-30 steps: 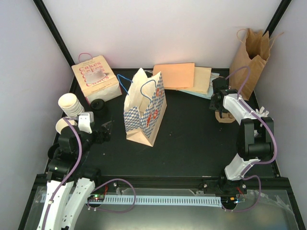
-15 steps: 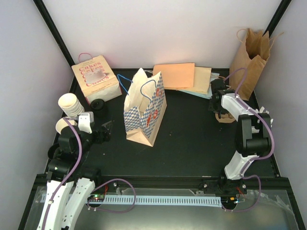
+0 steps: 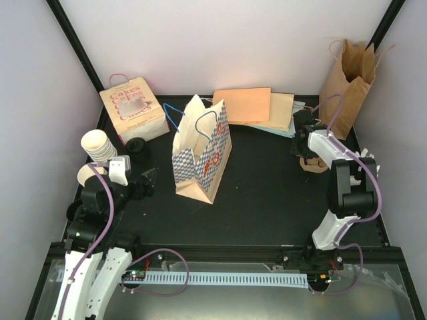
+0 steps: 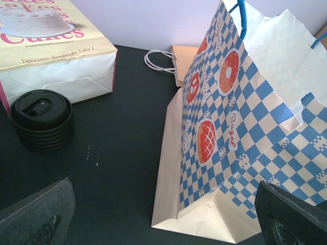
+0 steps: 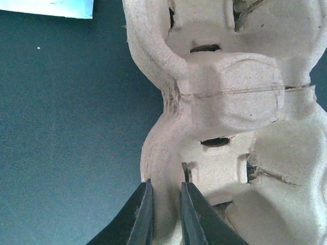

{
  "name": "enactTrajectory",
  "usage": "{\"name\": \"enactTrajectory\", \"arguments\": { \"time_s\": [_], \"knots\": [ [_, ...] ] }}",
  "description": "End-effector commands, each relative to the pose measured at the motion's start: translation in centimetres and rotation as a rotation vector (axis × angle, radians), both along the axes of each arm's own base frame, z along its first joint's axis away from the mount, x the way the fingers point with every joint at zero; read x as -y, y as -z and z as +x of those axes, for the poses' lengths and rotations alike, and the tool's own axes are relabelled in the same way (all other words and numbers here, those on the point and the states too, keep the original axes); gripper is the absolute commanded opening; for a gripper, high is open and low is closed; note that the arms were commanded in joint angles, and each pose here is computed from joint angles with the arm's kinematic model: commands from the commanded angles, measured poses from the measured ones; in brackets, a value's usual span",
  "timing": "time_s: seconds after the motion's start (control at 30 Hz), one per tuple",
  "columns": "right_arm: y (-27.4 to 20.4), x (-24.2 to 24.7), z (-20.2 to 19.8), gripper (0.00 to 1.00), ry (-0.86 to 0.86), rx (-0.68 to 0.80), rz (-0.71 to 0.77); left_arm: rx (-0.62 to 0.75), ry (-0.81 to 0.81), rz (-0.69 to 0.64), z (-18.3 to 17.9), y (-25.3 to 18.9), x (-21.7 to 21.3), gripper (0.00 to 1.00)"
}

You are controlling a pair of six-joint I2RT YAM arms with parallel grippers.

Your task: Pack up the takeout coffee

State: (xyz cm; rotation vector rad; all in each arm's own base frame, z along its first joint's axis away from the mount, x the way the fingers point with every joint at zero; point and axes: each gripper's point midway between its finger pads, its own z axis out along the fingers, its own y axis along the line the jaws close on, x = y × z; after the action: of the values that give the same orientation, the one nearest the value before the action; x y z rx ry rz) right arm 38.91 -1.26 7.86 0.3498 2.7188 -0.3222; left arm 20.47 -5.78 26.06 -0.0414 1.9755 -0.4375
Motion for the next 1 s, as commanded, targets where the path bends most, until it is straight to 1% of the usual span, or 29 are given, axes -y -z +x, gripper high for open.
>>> {"name": "enactTrajectory", "arguments": {
  "time_s": [0.0,0.57,0.97],
  "knots": [
    [-1.7,0.3,0.0,0.17,0.000,0.036,-0.018,0.019,0.019,-0.008,0.2,-0.5,0.4,0.99],
    [-4.9,0.9,-0.1,0.18,0.013,0.082,-0.047,0.023,0.021,-0.009,0.2,-0.6,0.4,0.99],
    [-6.1,1.0,-0.1,0.19,0.011,0.093,-0.075,0.024,0.022,-0.009,0.2,-0.6,0.4,0.99]
  ]
}}
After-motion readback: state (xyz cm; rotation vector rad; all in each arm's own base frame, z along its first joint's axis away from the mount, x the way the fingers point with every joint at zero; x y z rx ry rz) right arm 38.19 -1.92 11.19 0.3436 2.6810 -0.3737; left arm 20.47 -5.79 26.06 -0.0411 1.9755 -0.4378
